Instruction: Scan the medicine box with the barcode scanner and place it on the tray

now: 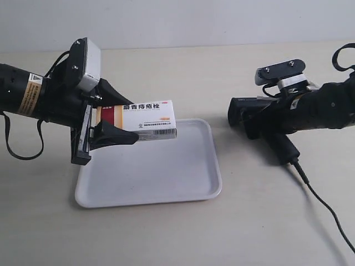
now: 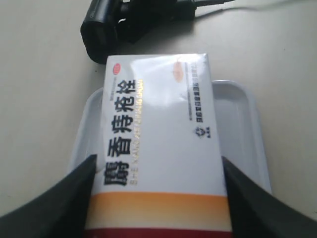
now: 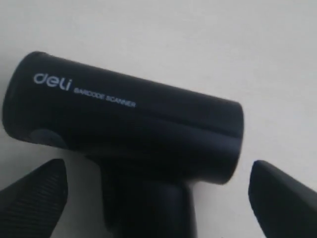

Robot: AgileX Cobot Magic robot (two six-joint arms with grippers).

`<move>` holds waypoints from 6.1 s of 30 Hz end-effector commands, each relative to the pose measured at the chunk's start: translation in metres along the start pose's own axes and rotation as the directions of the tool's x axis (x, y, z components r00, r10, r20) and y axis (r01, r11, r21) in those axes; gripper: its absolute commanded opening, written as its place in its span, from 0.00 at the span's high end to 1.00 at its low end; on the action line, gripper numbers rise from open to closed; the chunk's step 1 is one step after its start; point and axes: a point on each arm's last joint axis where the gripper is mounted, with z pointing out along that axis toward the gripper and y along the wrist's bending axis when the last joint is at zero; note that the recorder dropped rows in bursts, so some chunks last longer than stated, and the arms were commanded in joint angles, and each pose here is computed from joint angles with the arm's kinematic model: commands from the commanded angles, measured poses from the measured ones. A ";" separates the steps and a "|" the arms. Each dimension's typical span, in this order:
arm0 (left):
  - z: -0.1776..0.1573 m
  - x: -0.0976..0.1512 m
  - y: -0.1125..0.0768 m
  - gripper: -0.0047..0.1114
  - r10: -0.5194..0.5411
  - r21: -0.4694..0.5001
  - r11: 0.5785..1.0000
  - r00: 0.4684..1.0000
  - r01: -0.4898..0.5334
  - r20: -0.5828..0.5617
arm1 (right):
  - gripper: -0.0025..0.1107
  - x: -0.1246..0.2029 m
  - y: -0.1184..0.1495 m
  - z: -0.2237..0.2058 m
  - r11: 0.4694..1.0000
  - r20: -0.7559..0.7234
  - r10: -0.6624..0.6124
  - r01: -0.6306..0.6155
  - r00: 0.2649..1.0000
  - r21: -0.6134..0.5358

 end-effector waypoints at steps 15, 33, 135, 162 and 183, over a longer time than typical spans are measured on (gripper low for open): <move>0.027 0.038 0.004 0.95 -0.092 -0.013 0.996 0.991 0.091 -0.098 | 0.94 -0.012 0.000 -0.003 0.979 0.002 -0.202 0.202 0.979 -0.003; 0.032 0.029 -0.001 0.95 -0.046 0.054 0.998 0.997 0.043 0.065 | 0.98 0.007 0.003 -0.052 0.958 -0.047 -0.287 0.286 0.957 -0.029; -0.191 0.001 -0.210 0.95 -0.035 -0.822 0.327 0.875 0.466 0.482 | 0.97 0.025 0.001 -0.326 0.994 0.809 0.105 -0.060 0.579 -0.087; -0.167 0.056 -0.207 0.95 -0.270 -0.799 0.017 0.772 0.601 0.576 | 0.97 0.025 0.001 -0.326 0.994 0.809 0.105 -0.060 0.579 -0.087; -0.167 0.056 -0.207 0.95 -0.270 -0.799 0.017 0.772 0.601 0.576 | 0.97 0.025 0.001 -0.326 0.994 0.809 0.105 -0.060 0.579 -0.087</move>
